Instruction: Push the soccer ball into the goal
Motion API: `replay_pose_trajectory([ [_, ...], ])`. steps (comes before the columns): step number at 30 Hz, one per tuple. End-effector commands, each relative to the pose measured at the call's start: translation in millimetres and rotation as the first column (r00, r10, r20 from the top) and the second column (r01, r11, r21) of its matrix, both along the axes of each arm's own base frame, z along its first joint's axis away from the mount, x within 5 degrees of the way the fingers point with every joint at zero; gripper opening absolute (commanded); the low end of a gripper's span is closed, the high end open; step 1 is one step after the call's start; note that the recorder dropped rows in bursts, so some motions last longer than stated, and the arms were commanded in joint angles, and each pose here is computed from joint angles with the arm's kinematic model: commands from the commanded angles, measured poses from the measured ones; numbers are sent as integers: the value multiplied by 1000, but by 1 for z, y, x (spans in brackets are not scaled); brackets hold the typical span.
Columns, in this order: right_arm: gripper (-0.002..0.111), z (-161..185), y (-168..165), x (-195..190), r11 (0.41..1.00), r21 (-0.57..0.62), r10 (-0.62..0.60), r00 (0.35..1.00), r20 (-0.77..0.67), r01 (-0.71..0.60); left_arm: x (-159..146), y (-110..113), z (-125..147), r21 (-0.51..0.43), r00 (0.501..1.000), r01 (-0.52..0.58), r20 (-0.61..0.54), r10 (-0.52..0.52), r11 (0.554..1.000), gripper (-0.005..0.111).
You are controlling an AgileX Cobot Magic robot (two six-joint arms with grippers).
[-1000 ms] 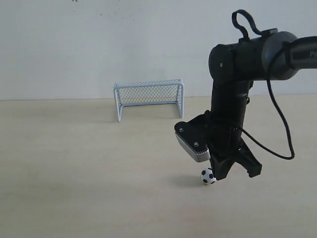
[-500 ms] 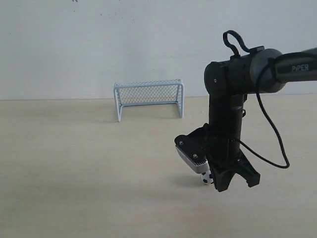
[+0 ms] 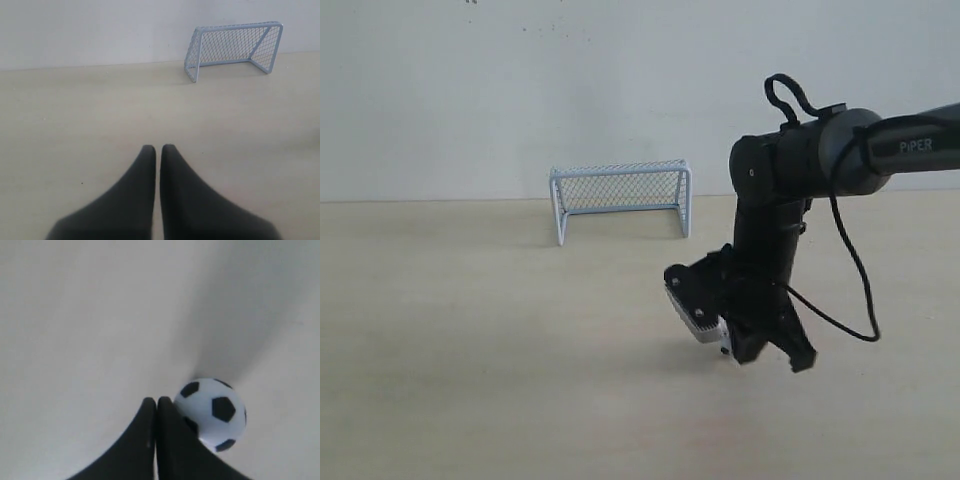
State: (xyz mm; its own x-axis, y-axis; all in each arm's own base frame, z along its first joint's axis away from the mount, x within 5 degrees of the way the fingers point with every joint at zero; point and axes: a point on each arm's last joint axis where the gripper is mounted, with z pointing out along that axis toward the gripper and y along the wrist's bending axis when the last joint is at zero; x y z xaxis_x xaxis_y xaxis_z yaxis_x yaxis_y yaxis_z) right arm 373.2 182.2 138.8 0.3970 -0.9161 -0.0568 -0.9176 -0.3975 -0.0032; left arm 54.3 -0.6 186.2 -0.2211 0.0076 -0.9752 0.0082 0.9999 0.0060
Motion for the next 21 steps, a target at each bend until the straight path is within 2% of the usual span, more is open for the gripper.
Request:
replay_pose_trajectory([
  [1,0,28,13,33,956,247,-241,903,355,158,0,0,-1,-6,1000,0,4,0,1000,4],
  [2,0,45,13,34,938,299,-290,873,392,177,0,0,-1,-6,1000,0,4,0,1000,4],
  [4,0,74,11,30,927,338,-307,848,433,163,0,0,-1,-6,1000,0,4,0,1000,4],
  [8,0,129,2,10,901,390,-363,820,442,189,0,0,-1,-6,1000,0,4,0,1000,4],
  [9,0,139,-2,3,901,384,-370,822,433,203,0,0,-1,-6,1000,0,4,0,1000,4],
  [11,0,153,-13,-12,929,296,-333,846,416,220,0,0,-1,-6,1000,0,4,0,1000,4],
  [13,0,158,-30,-24,919,200,-390,850,354,339,0,0,-1,-6,1000,0,4,0,1000,4],
  [16,0,155,-54,-35,863,43,-496,830,256,503,0,0,-1,-6,1000,0,4,0,1000,4],
  [19,0,155,-76,-28,788,58,-607,756,246,613,0,0,-1,-6,1000,0,4,0,1000,4],
  [21,0,155,-94,-23,707,75,-698,676,236,703,0,0,-1,-6,1000,0,4,0,1000,4],
])
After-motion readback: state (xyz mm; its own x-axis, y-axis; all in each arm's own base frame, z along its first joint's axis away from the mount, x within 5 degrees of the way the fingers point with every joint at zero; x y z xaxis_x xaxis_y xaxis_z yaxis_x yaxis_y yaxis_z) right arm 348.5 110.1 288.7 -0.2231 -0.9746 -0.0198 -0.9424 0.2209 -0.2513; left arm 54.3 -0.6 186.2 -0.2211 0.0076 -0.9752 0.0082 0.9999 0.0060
